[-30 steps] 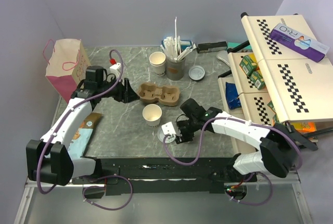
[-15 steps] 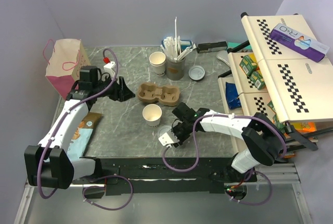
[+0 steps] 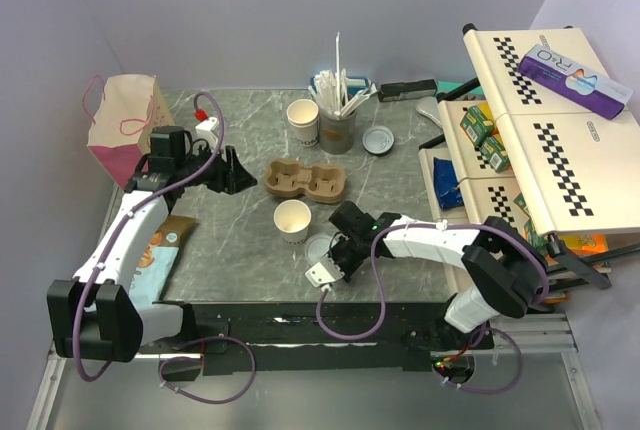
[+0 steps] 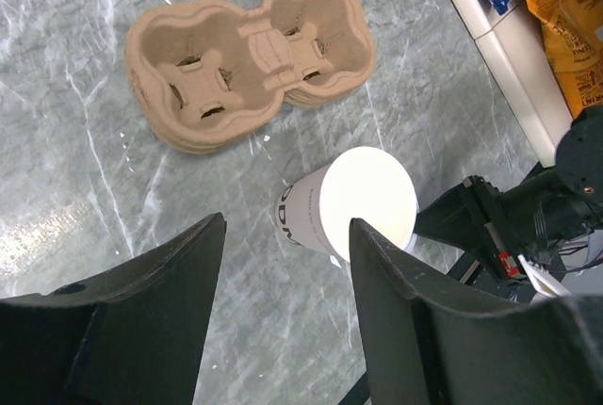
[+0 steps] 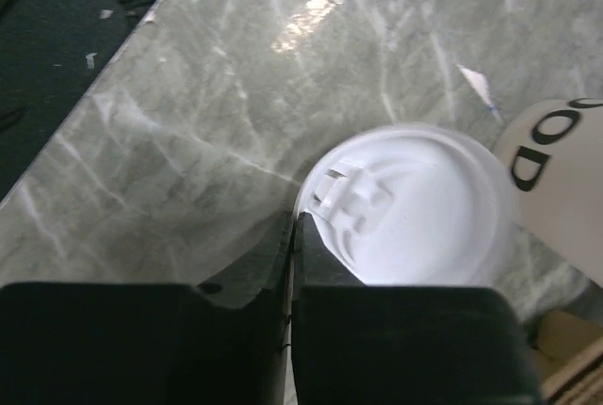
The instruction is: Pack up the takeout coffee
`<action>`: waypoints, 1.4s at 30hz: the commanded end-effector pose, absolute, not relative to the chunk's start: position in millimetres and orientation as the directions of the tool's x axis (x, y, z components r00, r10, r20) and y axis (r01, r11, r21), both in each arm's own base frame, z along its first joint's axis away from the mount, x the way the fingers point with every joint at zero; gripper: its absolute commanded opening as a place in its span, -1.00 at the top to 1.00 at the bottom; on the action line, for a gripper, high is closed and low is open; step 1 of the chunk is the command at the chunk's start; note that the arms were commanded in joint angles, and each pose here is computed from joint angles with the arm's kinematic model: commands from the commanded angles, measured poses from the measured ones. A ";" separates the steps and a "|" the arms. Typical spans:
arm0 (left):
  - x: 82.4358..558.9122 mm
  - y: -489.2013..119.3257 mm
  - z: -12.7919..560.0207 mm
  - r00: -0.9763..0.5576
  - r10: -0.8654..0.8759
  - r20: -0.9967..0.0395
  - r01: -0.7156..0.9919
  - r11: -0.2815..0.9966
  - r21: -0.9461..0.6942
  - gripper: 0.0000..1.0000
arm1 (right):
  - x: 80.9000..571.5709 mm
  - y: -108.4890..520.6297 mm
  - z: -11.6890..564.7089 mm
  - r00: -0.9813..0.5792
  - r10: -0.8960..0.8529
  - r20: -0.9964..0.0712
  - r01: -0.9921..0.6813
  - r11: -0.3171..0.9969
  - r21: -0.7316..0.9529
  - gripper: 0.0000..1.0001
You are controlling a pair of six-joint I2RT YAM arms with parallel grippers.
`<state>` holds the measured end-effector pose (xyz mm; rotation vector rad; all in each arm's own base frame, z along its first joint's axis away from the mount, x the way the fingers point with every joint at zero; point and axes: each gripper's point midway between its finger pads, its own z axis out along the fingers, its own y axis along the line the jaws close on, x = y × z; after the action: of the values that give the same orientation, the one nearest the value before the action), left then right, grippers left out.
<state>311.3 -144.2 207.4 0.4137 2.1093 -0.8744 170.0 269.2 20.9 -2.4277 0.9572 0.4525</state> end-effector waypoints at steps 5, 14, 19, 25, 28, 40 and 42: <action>326.7 -147.7 219.9 -0.588 0.020 -0.808 0.600 0.681 -0.420 -0.22 | 165.1 251.9 82.1 0.601 -0.573 -0.558 -0.789 -0.534 -0.302 1.00; 327.9 -144.3 216.7 -0.495 0.087 -0.864 0.664 0.679 -0.312 -0.22 | 197.5 283.6 233.8 0.092 -0.566 -0.819 -0.973 -0.227 0.047 1.00; 317.4 -144.6 216.9 -0.445 0.135 -0.885 0.706 0.661 -0.254 -0.27 | 233.3 307.6 265.1 -0.116 -0.486 -0.866 -0.964 -0.155 0.216 1.00; 304.4 -153.9 224.3 -0.408 0.166 -0.898 0.739 0.637 -0.218 -0.56 | 241.1 327.3 290.1 -0.613 -0.358 -0.704 -0.698 -0.172 0.695 1.00; 296.1 -161.3 225.3 -0.400 0.182 -0.899 0.767 0.604 -0.219 -0.58 | 234.6 328.7 286.6 -0.748 -0.389 -0.537 -0.496 -0.209 0.843 1.00; 270.3 -194.4 214.8 -0.393 0.288 -0.873 0.850 0.475 -0.226 -0.61 | 267.2 337.9 239.2 -0.831 -0.392 -0.394 -0.354 -0.175 0.919 1.00; 273.1 -195.7 213.8 -0.384 0.295 -0.875 0.851 0.481 -0.212 -0.61 | 271.3 338.8 234.8 -0.848 -0.370 -0.380 -0.345 -0.160 0.925 1.00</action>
<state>271.8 -188.1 204.4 0.8865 1.9639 -0.8667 282.6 350.4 215.1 -0.7537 2.1080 2.2127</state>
